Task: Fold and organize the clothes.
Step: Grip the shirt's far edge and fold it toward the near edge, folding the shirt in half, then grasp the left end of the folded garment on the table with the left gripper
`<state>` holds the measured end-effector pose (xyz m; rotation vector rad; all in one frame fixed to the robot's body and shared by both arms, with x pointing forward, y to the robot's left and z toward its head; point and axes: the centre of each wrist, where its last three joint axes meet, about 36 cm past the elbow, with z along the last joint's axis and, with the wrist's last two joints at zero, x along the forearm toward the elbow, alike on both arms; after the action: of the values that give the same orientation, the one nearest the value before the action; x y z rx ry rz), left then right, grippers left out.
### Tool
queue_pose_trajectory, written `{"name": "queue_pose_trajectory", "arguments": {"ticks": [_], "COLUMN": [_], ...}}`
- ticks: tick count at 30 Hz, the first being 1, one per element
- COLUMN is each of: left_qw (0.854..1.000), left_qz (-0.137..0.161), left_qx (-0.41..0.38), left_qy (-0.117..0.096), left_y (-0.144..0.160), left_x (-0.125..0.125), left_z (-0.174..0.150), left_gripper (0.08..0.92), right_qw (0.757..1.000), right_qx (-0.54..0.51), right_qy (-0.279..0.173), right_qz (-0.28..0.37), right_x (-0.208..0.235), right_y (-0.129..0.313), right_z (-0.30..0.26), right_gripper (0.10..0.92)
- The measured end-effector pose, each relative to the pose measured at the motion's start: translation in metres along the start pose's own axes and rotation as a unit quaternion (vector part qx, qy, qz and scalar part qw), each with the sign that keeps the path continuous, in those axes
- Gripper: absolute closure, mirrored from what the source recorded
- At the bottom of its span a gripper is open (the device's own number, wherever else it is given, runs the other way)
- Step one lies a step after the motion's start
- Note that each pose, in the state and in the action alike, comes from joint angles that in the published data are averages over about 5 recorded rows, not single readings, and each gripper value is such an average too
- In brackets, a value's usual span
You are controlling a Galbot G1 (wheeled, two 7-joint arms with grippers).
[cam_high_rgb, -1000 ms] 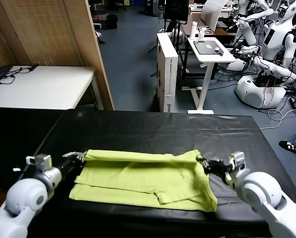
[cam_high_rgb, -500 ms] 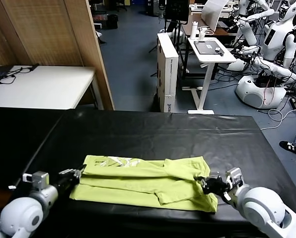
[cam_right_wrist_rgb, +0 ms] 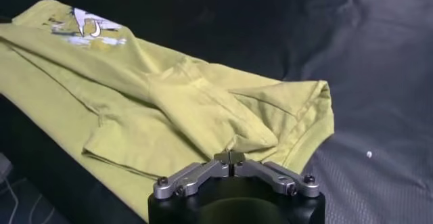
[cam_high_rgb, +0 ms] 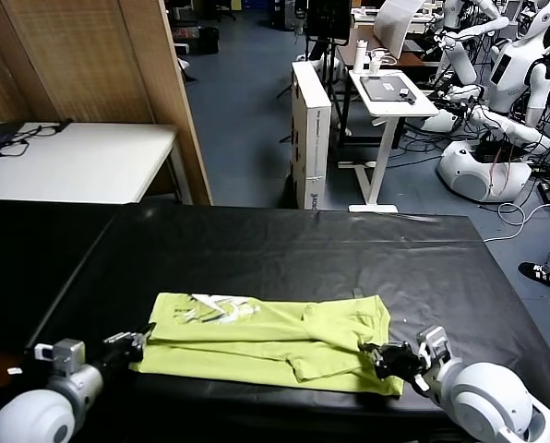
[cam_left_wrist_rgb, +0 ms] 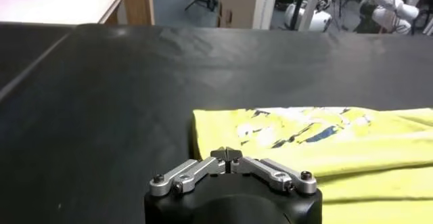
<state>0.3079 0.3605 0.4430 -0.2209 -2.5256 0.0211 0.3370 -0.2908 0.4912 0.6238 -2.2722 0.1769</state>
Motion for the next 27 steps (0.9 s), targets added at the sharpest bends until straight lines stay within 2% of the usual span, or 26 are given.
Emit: {"name": "queue_pose_trajectory", "arguments": {"ticks": [3,7,10,13,20,27], "left_qw": [1.000,1.000,0.999,0.998,0.995,0.994], "left_qz": [-0.004,-0.015,-0.031,-0.048,-0.051,-0.043], "left_qx": [0.000,0.004,0.015,0.036,0.061,0.072], "left_qy": [0.000,0.000,-0.013,-0.033,-0.066,-0.064], "left_y": [-0.001,-0.001,0.001,0.005,0.008,0.006], "left_x": [0.005,0.011,0.014,0.012,-0.013,-0.045], "left_z": [-0.002,-0.004,-0.009,-0.016,-0.026,-0.024], "left_gripper": [0.676,0.412,0.232,0.121,0.093,0.092], "right_qw": [1.000,0.999,0.997,0.993,0.985,0.980], "right_qx": [0.001,-0.005,-0.017,-0.035,-0.082,-0.115], "right_qy": [-0.012,-0.039,-0.065,-0.092,-0.127,-0.133], "right_qz": [0.003,0.018,0.041,0.061,0.084,0.091], "right_x": [0.005,0.008,0.005,-0.003,-0.030,-0.048], "right_y": [0.001,-0.002,-0.009,-0.017,-0.027,-0.036], "right_z": [-0.005,-0.012,-0.016,-0.018,-0.013,-0.006], "right_gripper": [0.376,0.178,0.129,0.117,0.115,0.115]}}
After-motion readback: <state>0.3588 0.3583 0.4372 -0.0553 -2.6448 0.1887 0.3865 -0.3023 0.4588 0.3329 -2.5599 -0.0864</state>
